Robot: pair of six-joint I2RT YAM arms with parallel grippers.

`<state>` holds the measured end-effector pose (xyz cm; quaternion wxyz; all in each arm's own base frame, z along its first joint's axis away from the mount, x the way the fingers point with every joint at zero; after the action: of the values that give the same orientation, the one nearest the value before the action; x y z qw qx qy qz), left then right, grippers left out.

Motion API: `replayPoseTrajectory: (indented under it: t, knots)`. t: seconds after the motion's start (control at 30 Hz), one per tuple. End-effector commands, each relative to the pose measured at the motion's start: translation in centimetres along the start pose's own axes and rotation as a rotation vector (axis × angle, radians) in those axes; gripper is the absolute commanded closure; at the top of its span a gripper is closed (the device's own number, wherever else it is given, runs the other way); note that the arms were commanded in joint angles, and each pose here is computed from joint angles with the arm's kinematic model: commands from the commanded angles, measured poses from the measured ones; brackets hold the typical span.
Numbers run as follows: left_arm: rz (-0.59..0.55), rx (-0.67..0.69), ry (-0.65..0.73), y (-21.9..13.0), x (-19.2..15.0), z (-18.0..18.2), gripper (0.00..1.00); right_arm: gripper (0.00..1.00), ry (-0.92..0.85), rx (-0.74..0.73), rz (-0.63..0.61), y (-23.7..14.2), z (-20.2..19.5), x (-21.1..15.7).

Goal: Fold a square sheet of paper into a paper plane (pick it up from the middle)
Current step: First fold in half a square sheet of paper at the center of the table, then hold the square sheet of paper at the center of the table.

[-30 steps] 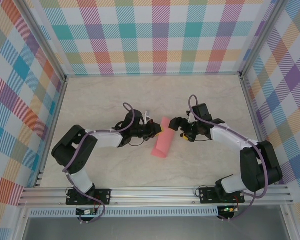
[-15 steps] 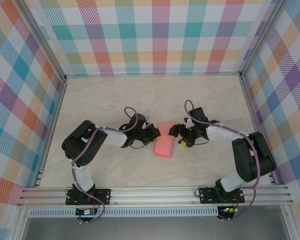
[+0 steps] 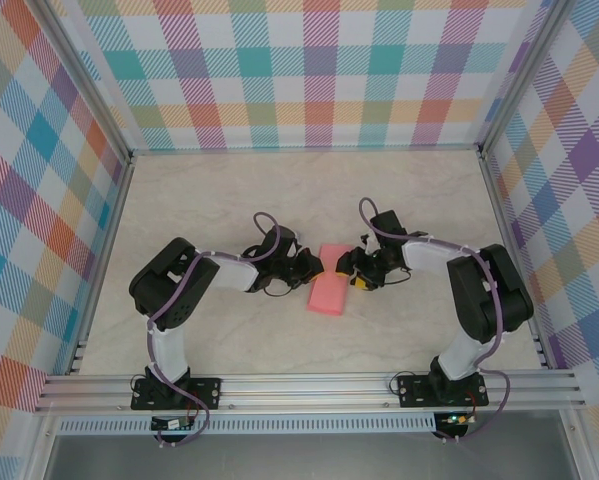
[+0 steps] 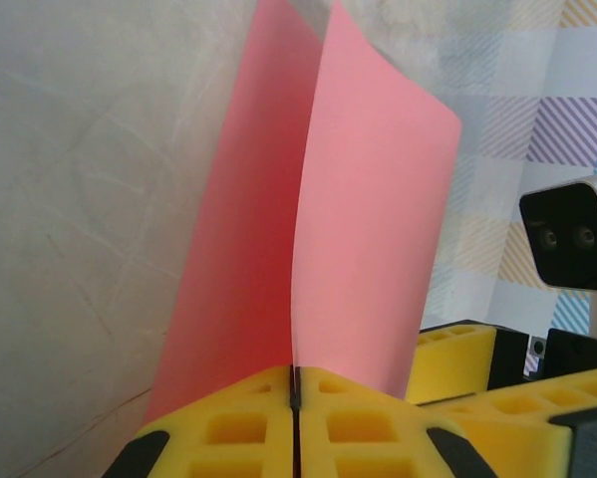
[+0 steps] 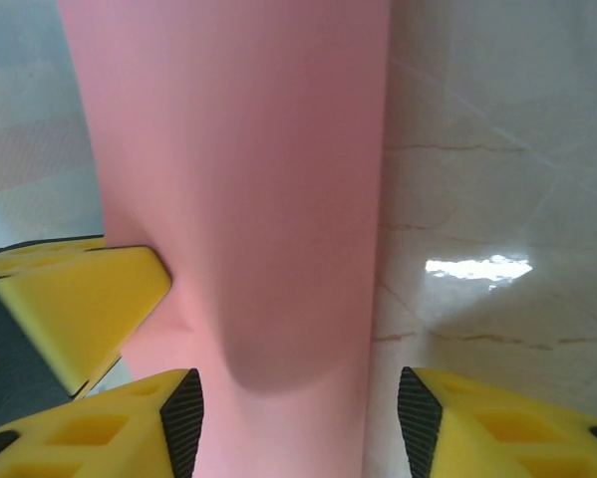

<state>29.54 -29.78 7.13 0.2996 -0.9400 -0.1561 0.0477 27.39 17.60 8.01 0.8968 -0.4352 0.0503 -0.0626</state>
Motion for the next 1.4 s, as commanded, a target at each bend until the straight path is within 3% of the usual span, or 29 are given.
replayPoseTrajectory:
  t: [0.0,0.23,0.37,0.83,1.37]
  knots:
    - [0.01,0.003,0.03,-0.1,-0.1,-0.7,0.89,0.48,-0.014,-0.031,0.025,0.3,-0.2,0.1]
    - [-0.057,0.083,0.094,-2.7,0.3,-2.2,0.61,0.54,0.004,-0.123,0.043,1.1,-1.6,0.0]
    - [-0.127,0.134,0.113,-4.4,0.6,-2.5,0.56,0.55,0.017,-0.159,0.055,1.6,-2.3,-0.1]
    - [-0.168,0.13,0.096,-4.7,0.9,-2.3,0.57,0.54,0.041,-0.395,0.059,3.7,-4.1,-0.8]
    - [-0.192,0.16,0.122,-4.3,1.1,-1.1,0.59,0.5,0.127,-0.472,0.057,5.2,-5.7,-1.4]
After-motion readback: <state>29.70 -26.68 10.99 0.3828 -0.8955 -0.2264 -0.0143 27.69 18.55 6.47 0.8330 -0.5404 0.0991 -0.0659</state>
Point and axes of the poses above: each hand's point on the last joint's axis, 136 mm out from that joint toward the fingers, its own y axis out along the fingers, its own z axis along the line the jaws close on, x = y × z, the point moved 6 cm from there along -y, back along the fingers, and after that the axes turned 4 degrees about -y, right-handed, at the moved point
